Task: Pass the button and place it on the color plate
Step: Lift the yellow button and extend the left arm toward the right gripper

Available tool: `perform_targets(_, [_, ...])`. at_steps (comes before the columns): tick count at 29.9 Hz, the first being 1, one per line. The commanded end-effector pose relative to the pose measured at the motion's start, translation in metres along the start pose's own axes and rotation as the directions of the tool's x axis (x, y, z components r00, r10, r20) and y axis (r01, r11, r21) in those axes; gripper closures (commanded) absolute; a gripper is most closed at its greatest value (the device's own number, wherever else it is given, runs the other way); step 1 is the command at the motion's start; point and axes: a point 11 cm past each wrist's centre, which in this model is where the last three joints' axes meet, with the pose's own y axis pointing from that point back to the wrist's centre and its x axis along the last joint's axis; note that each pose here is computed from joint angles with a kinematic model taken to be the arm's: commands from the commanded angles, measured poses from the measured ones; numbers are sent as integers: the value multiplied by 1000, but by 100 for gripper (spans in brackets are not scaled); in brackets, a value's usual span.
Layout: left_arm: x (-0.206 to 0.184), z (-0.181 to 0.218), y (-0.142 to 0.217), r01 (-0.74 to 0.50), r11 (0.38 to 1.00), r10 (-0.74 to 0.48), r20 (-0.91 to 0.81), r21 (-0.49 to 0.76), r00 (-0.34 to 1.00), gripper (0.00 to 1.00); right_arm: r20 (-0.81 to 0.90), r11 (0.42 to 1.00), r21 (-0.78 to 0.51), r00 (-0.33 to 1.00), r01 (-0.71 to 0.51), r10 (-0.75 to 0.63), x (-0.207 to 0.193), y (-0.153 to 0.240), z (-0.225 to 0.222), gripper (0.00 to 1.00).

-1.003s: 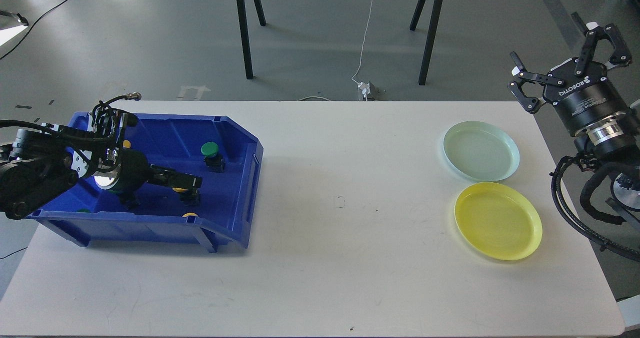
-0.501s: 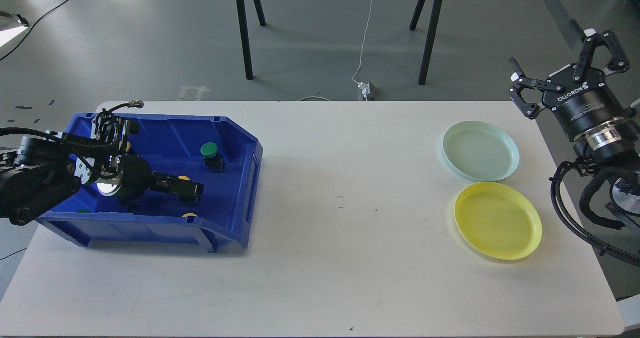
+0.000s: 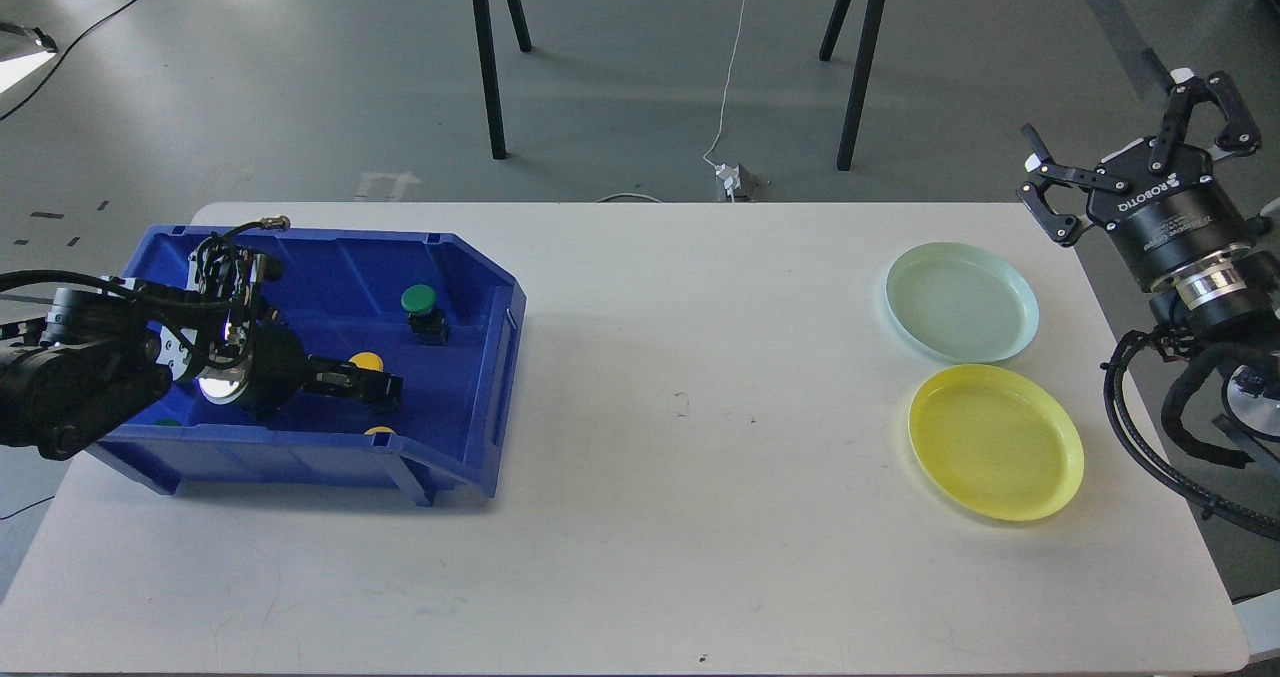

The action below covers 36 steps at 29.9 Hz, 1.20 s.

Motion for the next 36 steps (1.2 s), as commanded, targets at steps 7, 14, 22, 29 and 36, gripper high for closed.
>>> perform_targets(7, [3,1,1,-7,1000,7,2,-2,1000,89,5,1000,4,1000,-20,19,6,7,2,0])
perform_targets(14, [21,6,15,-69,997,68,-9,-30,998,89,7,1000,11,1000,-24,24,7,9,0,0])
perform_targets(22, [51,42,89,-188,968,198,42,-169,979,89,10,999,17,999,-39,39,12,10,1,0])
perform_targets(29, [49,47,137,-252,947,263,29,-199,964,89,2,998,29,999,-48,48,15,13,-5,0])
perform_targets(36, [82,117,169,-423,761,347,-243,-491,906,89,2,995,99,999,-35,35,11,7,-24,0])
